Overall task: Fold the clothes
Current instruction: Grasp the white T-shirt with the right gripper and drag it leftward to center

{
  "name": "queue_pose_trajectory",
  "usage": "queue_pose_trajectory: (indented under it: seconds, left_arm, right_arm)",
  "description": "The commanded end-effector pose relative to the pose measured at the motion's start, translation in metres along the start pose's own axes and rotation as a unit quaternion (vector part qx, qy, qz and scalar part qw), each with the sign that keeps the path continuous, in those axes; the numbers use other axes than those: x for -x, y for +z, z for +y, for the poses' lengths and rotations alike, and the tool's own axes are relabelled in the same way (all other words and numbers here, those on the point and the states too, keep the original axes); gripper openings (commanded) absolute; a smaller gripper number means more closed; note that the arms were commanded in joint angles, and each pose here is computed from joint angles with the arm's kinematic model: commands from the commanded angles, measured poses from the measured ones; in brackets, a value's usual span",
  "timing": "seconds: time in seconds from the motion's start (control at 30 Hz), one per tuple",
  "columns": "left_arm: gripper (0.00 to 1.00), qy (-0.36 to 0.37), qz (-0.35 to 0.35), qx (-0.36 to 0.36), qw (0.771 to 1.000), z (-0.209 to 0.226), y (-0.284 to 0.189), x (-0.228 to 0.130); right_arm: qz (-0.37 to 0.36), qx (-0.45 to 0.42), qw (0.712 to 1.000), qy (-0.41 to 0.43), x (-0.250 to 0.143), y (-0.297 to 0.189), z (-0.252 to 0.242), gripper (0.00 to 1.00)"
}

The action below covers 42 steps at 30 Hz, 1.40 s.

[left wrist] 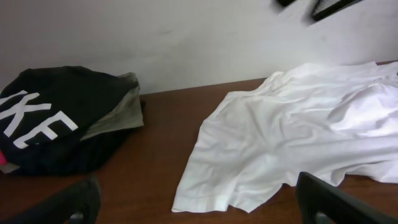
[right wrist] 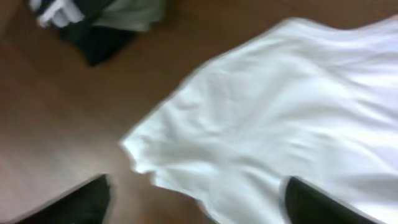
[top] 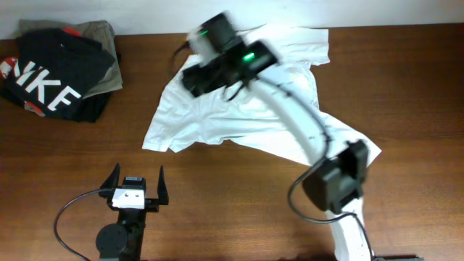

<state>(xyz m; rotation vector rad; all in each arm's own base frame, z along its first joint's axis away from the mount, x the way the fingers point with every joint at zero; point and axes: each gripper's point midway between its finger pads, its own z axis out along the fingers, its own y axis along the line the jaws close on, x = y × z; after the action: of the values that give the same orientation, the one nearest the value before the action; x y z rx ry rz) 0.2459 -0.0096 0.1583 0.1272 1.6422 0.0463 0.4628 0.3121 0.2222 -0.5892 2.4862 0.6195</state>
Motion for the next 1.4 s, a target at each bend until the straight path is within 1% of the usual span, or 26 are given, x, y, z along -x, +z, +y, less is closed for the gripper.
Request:
queue_pose_trajectory:
  seconds: [0.0, 0.07, 0.13, 0.2, 0.3, 0.43, 0.53, 0.6, 0.63, 0.67, 0.7, 0.77, 0.83, 0.9, 0.97, 1.0, 1.07, 1.1, 1.2, 1.23, 1.33, 1.37]
  left_arm:
    - [0.99, 0.006, 0.001, -0.004, 1.0, -0.001, 0.0, -0.002]
    - [0.99, 0.006, 0.001, -0.004, 1.0, -0.001, 0.0, -0.002]
    - [0.99, 0.006, 0.001, -0.004, 1.0, -0.001, 0.0, -0.002]
    - [0.99, 0.006, 0.001, -0.004, 1.0, -0.001, 0.0, -0.002]
    - [0.99, 0.006, 0.001, -0.004, 1.0, -0.001, 0.0, -0.002]
    - [0.99, 0.006, 0.001, -0.004, 1.0, -0.001, 0.0, -0.002]
    - [0.99, 0.006, 0.001, -0.004, 1.0, -0.001, 0.0, -0.002]
    - [0.99, 0.006, 0.001, -0.004, 1.0, -0.001, 0.0, -0.002]
    - [0.99, 0.006, 0.001, -0.004, 1.0, -0.001, 0.0, -0.002]
    - [0.99, 0.006, 0.001, -0.004, 1.0, -0.001, 0.0, -0.002]
    - [0.99, 0.006, 0.001, -0.004, 1.0, -0.001, 0.0, -0.002]
    - [0.99, 0.006, 0.001, -0.004, 1.0, -0.001, 0.0, -0.002]
    - [0.99, 0.006, 0.001, -0.004, 1.0, -0.001, 0.0, -0.002]
    - [0.99, 0.006, 0.001, -0.004, 1.0, -0.001, 0.0, -0.002]
    - [0.99, 0.006, 0.001, -0.004, 1.0, -0.001, 0.0, -0.002]
    - [0.99, 0.006, 0.001, -0.004, 1.0, -0.001, 0.0, -0.002]
    - [0.99, 0.006, 0.001, -0.004, 1.0, -0.001, 0.0, -0.002]
    - [0.99, 0.006, 0.001, -0.004, 1.0, -0.001, 0.0, -0.002]
    - [0.99, 0.006, 0.001, -0.004, 1.0, -0.001, 0.0, -0.002]
    - [0.99, 0.006, 0.001, -0.004, 1.0, -0.001, 0.0, -0.001]
    - [0.99, 0.006, 0.001, -0.004, 1.0, -0.001, 0.0, -0.002]
    - [0.99, 0.006, 0.001, -0.004, 1.0, -0.001, 0.0, -0.002]
  right_arm:
    - [-0.021, -0.072, 0.995, 0.072, 0.005, -0.072, -0.083, 0.99]
    - [0.05, -0.072, 0.985, 0.146, -0.037, -0.091, -0.12, 0.99]
    - [0.108, -0.07, 0.97, 0.207, -0.072, -0.109, -0.138, 0.99]
    - [0.162, -0.077, 0.952, 0.248, -0.104, -0.122, -0.146, 0.99]
    - [0.201, -0.079, 0.939, 0.268, -0.124, -0.124, -0.146, 0.99]
    - [0.216, -0.082, 0.927, 0.295, -0.13, -0.11, -0.136, 0.99]
    - [0.213, -0.078, 0.932, 0.282, -0.127, -0.104, -0.129, 0.99]
    - [0.206, -0.066, 0.935, 0.282, -0.123, -0.101, -0.126, 0.99]
    - [0.204, -0.046, 0.935, 0.286, -0.121, -0.1, -0.12, 0.99]
    - [0.203, -0.026, 0.934, 0.294, -0.118, -0.099, -0.113, 0.99]
    - [0.204, -0.026, 0.928, 0.31, -0.119, -0.1, -0.111, 0.99]
    - [0.208, -0.064, 0.902, 0.374, -0.124, -0.103, -0.118, 0.99]
    - [0.199, -0.117, 0.884, 0.407, -0.129, -0.109, -0.136, 0.99]
    - [0.167, -0.196, 0.85, 0.46, -0.135, -0.129, -0.169, 0.99]
    - [0.129, -0.259, 0.817, 0.499, -0.144, -0.162, -0.21, 0.99]
    - [0.124, -0.271, 0.809, 0.507, -0.148, -0.17, -0.222, 0.99]
    - [0.123, -0.314, 0.777, 0.531, -0.168, -0.195, -0.253, 0.99]
    - [0.125, -0.334, 0.756, 0.548, -0.183, -0.21, -0.27, 0.99]
    - [0.132, -0.327, 0.736, 0.578, -0.201, -0.22, -0.284, 0.99]
    - [0.144, -0.326, 0.741, 0.569, -0.207, -0.219, -0.287, 0.99]
    - [0.179, -0.315, 0.772, 0.523, -0.219, -0.2, -0.292, 0.99]
    - [0.183, -0.313, 0.775, 0.517, -0.222, -0.192, -0.295, 0.99]
